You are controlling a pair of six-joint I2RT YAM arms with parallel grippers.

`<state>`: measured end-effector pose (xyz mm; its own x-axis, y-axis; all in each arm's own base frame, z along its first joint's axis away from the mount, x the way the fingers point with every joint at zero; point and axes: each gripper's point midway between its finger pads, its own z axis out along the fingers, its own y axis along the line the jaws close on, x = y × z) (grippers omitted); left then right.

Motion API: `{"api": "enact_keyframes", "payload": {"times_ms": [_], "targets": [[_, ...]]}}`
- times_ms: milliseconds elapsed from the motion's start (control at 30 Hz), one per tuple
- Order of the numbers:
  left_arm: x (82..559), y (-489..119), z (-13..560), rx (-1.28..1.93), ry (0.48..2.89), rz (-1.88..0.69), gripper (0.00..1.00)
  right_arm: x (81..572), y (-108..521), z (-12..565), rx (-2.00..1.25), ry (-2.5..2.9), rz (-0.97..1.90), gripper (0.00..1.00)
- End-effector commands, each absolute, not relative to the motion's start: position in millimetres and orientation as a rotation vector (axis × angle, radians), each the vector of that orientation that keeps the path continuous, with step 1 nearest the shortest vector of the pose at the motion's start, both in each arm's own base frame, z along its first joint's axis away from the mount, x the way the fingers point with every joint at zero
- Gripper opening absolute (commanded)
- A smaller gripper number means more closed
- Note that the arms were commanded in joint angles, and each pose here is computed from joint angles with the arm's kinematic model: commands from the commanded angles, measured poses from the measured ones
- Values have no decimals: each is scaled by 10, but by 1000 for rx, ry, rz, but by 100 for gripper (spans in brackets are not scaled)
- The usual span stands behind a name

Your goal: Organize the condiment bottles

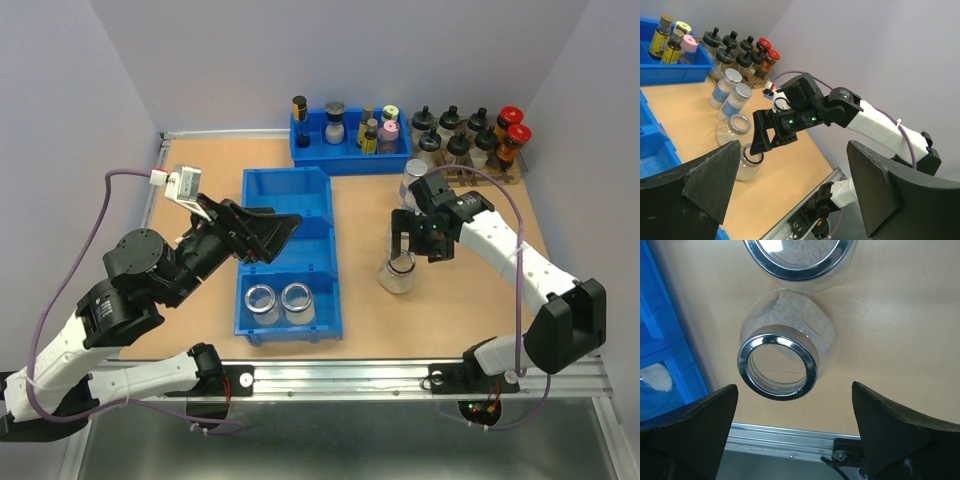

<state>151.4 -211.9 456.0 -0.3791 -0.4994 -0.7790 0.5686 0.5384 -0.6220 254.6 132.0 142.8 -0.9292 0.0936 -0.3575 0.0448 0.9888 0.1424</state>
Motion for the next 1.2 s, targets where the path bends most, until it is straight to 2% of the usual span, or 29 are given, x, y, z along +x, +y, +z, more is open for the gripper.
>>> {"api": "enact_keyframes", "payload": {"times_ms": [0,267,633,900,1167], "targets": [[1528,-2144,4620,54,1564,-1152,99,2580,1387,1467,-49,2765,224,100],[1532,-2126,4596,50,1563,-1144,99,2647,1458,1374,-139,2793,173,100],[1535,-2056,4589,29,1555,-1136,99,2704,1622,1393,-212,2788,173,95],[1548,-2034,4578,21,1553,-1123,99,2563,1665,1264,-251,2834,188,96],[1557,-2023,4592,20,1549,-1116,99,2685,1752,1568,-244,2735,250,97]]}}
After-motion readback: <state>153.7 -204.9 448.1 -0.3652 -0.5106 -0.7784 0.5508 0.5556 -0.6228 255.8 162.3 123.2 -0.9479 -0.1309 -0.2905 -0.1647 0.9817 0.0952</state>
